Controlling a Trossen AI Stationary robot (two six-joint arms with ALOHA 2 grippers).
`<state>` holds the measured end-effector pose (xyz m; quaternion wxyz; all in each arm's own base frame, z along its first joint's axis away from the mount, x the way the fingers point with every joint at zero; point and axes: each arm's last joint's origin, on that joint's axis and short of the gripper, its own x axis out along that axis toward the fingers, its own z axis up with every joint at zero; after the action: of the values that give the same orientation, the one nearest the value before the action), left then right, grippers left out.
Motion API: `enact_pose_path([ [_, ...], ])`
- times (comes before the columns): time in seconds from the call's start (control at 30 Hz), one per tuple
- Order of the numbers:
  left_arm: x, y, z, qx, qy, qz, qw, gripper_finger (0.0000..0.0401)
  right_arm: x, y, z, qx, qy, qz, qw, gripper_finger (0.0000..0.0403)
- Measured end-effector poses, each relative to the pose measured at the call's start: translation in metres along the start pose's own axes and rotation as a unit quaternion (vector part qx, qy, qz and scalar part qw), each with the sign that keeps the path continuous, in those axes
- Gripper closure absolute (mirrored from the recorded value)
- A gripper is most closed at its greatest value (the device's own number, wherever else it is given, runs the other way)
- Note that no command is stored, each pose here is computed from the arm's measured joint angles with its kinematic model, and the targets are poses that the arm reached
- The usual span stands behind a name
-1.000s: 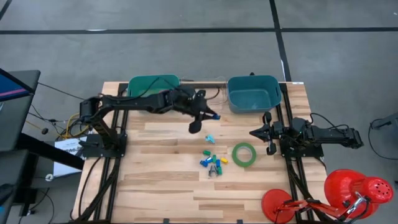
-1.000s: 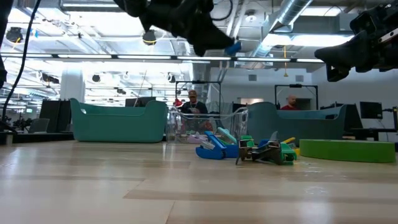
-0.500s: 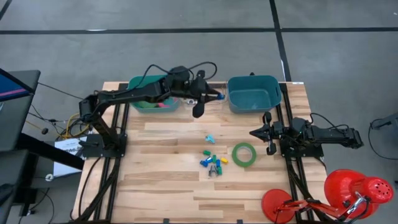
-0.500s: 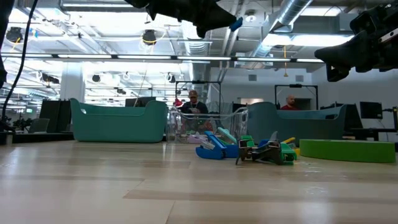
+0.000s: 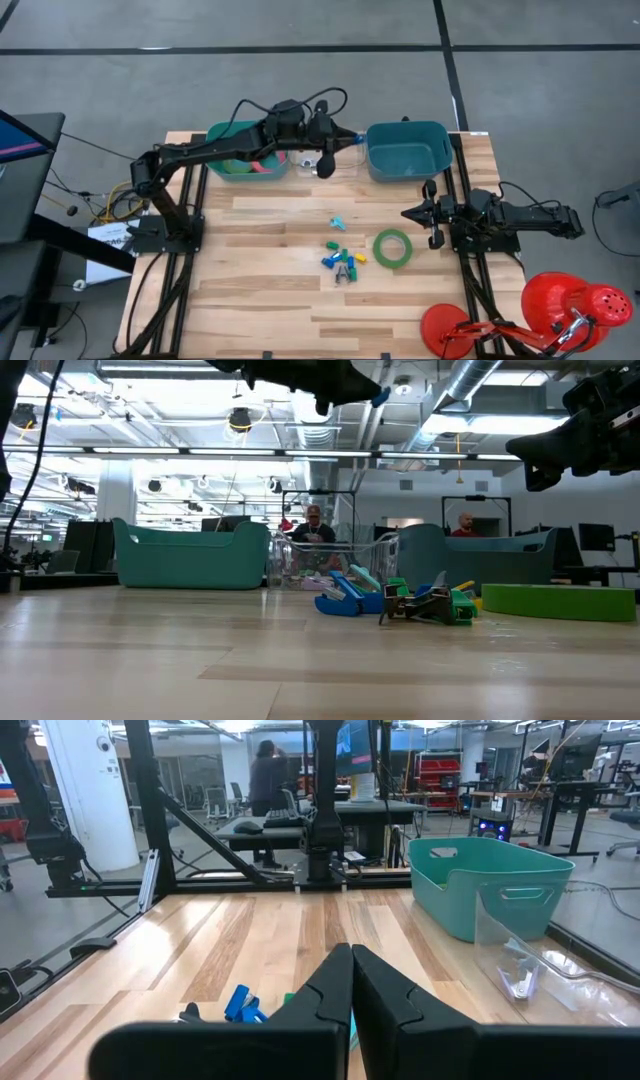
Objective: Pick and place Stapler, Stapler remover, tape
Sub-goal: Put the blue staple remover into the dark blue bin
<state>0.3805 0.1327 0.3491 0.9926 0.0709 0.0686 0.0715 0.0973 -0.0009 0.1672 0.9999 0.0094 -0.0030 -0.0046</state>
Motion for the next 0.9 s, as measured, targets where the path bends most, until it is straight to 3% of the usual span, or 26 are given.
enact_pose_path([
  [0.53, 0.064, 0.025, -0.016, 0.001, -0.009, 0.017, 1.0, 0.0335, 0.0, 0.0, 0.0, 0.0, 0.0, 0.0, 1.0, 0.0403],
  [0.9, 0.091, 0.029, -0.052, -0.004, 0.012, 0.018, 1.0, 0.0335, 0.0, 0.0, 0.0, 0.0, 0.0, 0.0, 1.0, 0.0403],
])
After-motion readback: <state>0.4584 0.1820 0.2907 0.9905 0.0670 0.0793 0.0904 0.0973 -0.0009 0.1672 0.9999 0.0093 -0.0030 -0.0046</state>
